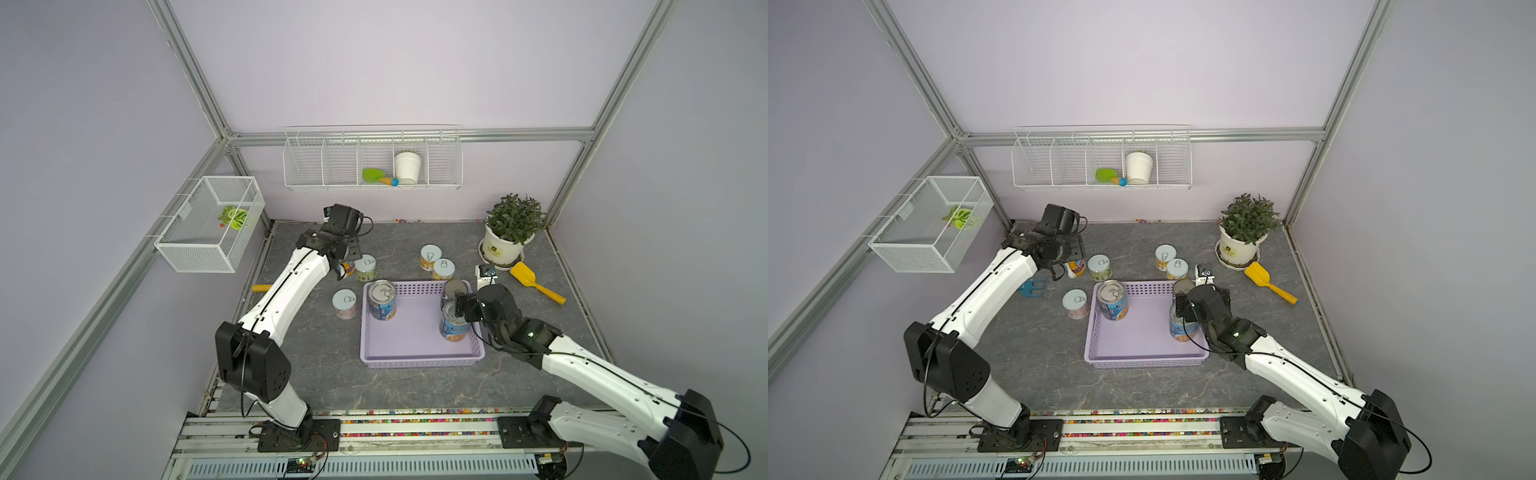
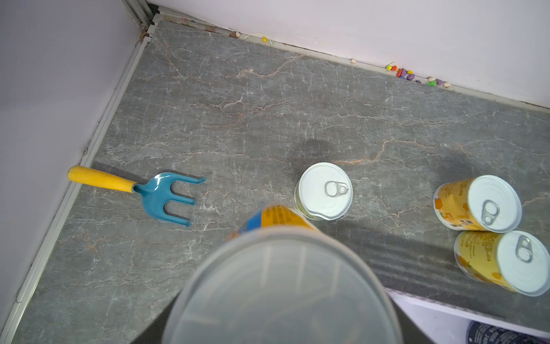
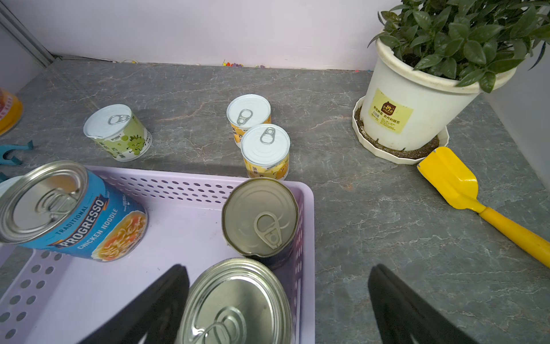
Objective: Put the canned food in the basket
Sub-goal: Pick up the canned food from the center of the board, then place the canned food in the basket.
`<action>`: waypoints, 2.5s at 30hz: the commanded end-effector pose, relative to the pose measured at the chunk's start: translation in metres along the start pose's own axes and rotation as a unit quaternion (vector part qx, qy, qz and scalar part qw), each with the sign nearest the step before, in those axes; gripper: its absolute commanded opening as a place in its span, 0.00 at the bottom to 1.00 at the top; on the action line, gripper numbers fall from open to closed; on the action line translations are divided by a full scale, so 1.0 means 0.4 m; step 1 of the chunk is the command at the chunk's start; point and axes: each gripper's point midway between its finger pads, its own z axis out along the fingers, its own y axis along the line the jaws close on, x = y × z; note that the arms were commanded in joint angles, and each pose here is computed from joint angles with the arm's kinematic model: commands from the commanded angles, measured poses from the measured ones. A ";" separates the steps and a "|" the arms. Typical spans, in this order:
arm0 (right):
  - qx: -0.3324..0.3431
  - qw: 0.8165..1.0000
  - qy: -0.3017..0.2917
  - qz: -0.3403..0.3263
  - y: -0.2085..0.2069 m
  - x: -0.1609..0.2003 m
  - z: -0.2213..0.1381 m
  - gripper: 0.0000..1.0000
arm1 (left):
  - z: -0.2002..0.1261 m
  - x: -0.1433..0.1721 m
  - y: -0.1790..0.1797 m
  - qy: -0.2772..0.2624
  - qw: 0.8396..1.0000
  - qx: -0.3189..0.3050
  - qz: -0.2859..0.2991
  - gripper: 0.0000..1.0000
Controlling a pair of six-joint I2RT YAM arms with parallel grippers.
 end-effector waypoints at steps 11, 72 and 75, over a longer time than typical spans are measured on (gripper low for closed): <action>-0.003 1.000 -0.014 0.008 0.002 -0.028 -0.004 0.98 | -0.257 0.041 -0.087 -0.108 0.988 0.110 -0.002 0.46; -0.009 1.000 -0.003 0.008 0.014 -0.019 0.009 0.98 | -0.228 0.341 -0.212 0.027 0.969 0.230 0.082 0.40; -0.009 1.000 -0.001 0.007 0.014 -0.016 0.011 0.98 | -0.189 0.344 -0.211 0.028 0.975 0.199 0.089 0.40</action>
